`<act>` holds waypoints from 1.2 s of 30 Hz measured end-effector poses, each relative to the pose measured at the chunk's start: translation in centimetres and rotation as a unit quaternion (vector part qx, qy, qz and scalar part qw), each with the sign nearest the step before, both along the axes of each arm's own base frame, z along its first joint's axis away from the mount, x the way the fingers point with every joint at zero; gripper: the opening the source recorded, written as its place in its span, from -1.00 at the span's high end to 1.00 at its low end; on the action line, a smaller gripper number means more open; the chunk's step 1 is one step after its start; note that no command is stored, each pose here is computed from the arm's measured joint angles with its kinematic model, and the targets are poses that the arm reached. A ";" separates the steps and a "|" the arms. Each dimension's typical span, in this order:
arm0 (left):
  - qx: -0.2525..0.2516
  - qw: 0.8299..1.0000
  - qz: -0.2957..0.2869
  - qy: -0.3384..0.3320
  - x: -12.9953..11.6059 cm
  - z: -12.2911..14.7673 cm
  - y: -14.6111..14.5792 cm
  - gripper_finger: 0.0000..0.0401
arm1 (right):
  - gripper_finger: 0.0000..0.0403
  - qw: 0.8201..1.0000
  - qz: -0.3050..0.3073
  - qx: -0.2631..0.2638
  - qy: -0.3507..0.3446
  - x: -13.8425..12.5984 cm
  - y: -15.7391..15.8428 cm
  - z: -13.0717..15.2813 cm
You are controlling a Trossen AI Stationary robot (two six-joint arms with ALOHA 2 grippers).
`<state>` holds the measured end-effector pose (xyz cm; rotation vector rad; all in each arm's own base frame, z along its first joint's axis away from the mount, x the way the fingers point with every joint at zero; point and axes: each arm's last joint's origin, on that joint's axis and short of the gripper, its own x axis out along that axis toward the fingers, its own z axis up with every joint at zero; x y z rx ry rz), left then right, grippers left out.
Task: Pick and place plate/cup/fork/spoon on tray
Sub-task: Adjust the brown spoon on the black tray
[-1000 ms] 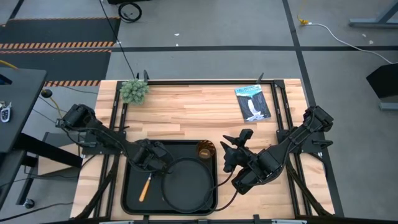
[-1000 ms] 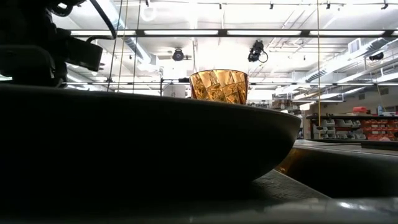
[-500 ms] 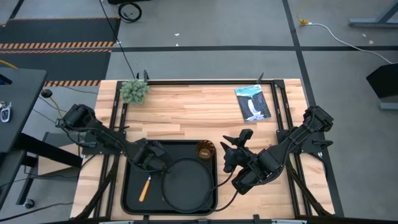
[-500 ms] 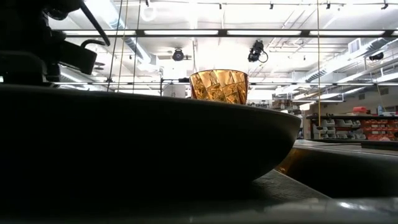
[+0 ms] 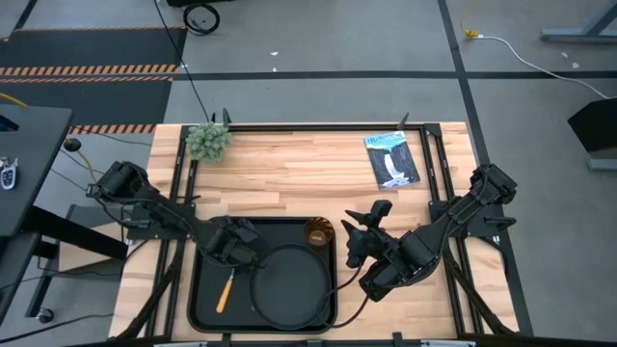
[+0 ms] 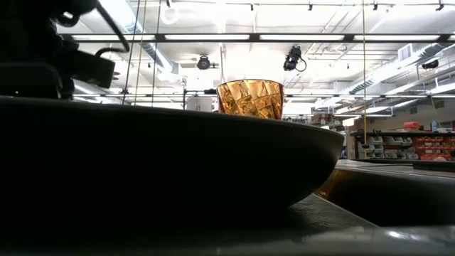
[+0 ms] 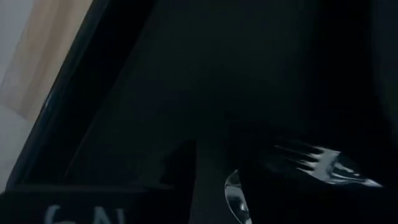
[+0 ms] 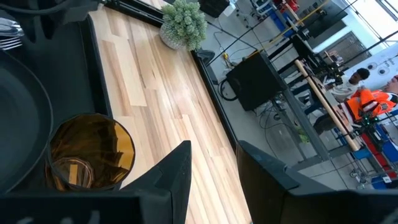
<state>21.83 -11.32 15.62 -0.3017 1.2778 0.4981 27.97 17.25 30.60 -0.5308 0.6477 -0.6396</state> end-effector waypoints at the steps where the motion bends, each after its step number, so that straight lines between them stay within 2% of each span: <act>1: 0.000 1.000 0.003 0.004 -0.1 -0.1 0.1 0.40 | 0.33 1.000 0.000 0.000 0.000 0.0 0.0 0.0; 23: -0.014 0.999 -0.005 0.033 -0.6 -0.2 0.1 0.40 | 0.33 1.000 0.002 0.004 0.003 0.0 0.0 0.0; 27: -0.010 0.999 -0.013 0.042 -0.6 1.0 -0.3 0.40 | 0.33 1.000 0.002 0.004 0.003 0.0 0.0 0.0; 31: 0.005 0.998 -0.029 0.062 -0.6 3.4 -1.3 0.40 | 0.33 1.000 0.002 0.004 0.003 0.0 0.0 0.0; 36: 0.019 0.997 -0.071 0.019 0.0 6.4 -3.0 0.40 | 0.34 1.000 -0.002 -0.011 0.021 -0.4 -0.2 -0.1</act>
